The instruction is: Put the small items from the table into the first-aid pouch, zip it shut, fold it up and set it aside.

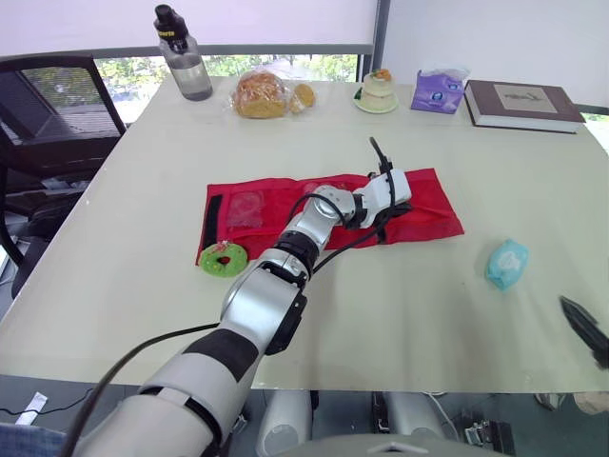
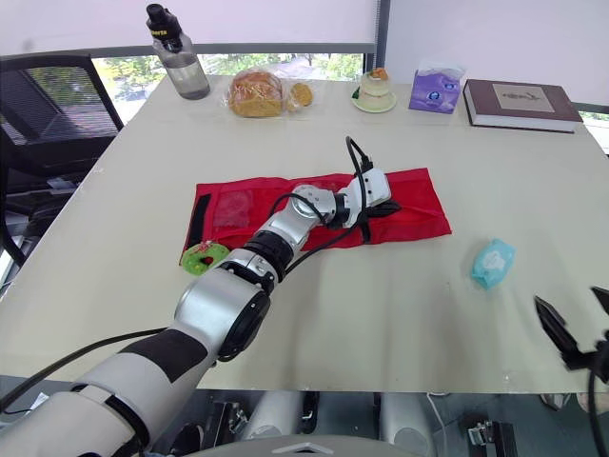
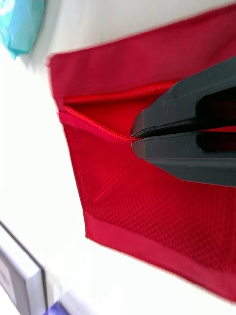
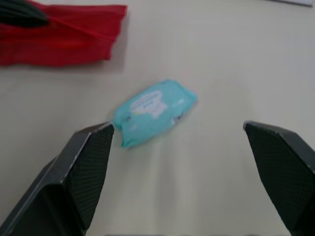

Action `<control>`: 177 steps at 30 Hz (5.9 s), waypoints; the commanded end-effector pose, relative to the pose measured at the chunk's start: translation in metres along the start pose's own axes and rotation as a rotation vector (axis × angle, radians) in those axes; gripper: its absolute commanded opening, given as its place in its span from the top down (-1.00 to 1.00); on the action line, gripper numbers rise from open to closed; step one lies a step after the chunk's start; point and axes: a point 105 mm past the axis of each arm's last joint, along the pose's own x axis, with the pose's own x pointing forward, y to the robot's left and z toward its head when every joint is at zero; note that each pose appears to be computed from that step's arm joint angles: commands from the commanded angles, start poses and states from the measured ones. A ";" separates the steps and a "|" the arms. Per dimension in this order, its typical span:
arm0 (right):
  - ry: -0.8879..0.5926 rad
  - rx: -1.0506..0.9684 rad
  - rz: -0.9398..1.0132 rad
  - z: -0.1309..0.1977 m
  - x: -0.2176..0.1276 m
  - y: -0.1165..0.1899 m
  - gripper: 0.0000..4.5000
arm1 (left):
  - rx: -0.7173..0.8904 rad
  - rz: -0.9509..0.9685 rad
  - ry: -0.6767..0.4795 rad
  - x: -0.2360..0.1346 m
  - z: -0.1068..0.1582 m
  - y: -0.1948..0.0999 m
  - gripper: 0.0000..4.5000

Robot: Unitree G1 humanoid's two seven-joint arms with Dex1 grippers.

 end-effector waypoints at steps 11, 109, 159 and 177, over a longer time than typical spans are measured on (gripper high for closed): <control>0.143 0.119 -0.232 -0.032 0.063 0.017 -1.00 | 0.104 0.032 -0.093 0.006 0.037 0.005 0.97; -0.154 -0.061 0.139 0.032 0.073 0.070 0.98 | -0.108 -0.117 -0.229 0.029 0.046 -0.049 1.00; 0.221 -0.377 -0.394 -0.032 0.066 -0.139 0.98 | -0.204 -0.094 -0.223 -0.219 0.042 -0.050 -1.00; -0.013 -0.285 0.128 0.024 0.017 -0.071 -0.99 | -0.487 0.143 -0.043 -0.201 -0.025 -0.032 -1.00</control>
